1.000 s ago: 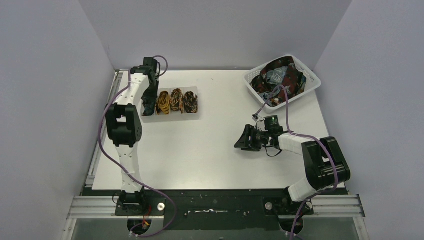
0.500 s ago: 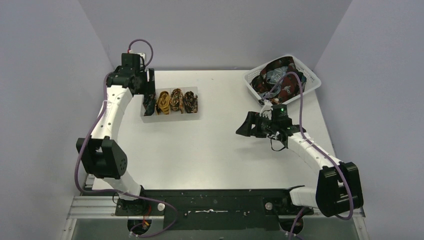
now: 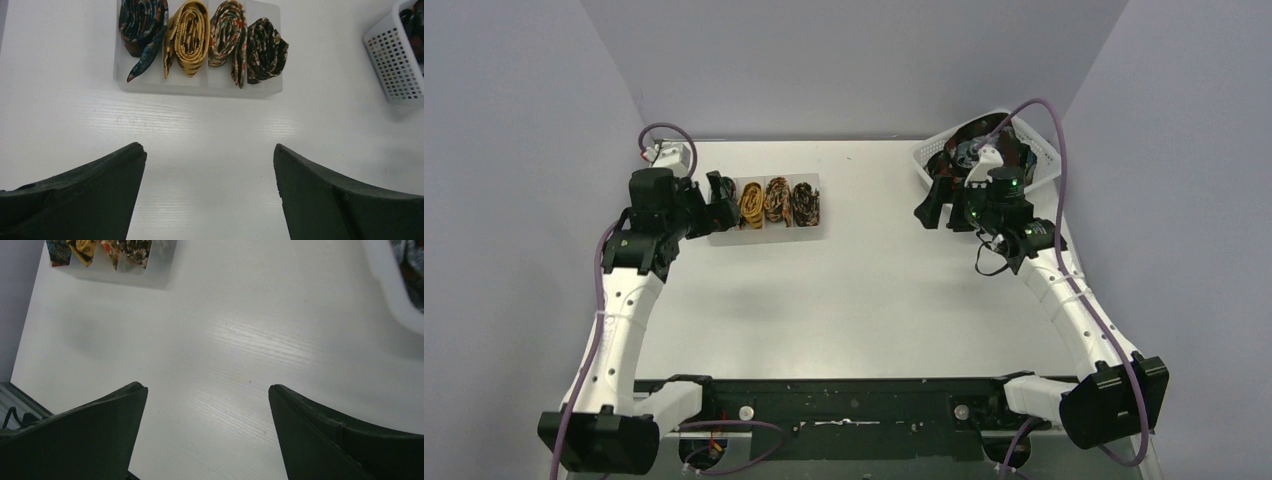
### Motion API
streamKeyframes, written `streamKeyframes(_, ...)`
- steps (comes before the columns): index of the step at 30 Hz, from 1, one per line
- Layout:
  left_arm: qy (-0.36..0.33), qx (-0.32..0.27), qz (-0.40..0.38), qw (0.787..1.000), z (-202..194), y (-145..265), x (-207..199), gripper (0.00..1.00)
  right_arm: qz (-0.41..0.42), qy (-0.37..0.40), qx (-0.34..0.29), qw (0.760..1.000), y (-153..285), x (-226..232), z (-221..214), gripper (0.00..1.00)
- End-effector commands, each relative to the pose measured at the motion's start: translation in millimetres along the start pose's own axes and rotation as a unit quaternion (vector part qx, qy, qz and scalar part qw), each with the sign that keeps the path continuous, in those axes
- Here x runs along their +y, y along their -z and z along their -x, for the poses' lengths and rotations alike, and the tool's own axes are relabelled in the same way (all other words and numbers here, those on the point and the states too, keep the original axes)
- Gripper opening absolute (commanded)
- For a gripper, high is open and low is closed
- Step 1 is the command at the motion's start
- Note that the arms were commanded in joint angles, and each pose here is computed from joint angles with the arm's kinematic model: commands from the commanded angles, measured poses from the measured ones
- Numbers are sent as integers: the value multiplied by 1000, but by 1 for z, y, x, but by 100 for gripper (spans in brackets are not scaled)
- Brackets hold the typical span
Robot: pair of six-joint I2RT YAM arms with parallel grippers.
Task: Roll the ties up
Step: Reset both arms
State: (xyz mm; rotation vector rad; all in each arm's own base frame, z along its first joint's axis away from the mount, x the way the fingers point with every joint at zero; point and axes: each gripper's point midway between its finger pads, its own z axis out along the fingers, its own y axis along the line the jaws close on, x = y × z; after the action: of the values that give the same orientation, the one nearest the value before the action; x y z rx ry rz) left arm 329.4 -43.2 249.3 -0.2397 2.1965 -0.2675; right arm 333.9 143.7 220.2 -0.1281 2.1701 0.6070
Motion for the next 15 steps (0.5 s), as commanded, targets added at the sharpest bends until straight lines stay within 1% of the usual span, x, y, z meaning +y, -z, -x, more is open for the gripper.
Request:
streamKeyframes(1, 59, -42, -16, 997, 5, 18, -7, 97, -80, 31, -88, 992, 38, -12, 61, 100)
streamKeyframes(5, 71, -52, 6, 996, -10, 33, 5, 97, -120, 36, -122, 985, 59, -19, 81, 100)
streamKeyframes(11, 74, -63, 37, 995, -22, 52, 20, 97, -172, 38, -144, 974, 70, -36, 85, 100)
streamKeyframes(15, 67, -70, 35, 995, -20, 60, 20, 97, -164, 43, -148, 974, 69, -33, 87, 100)
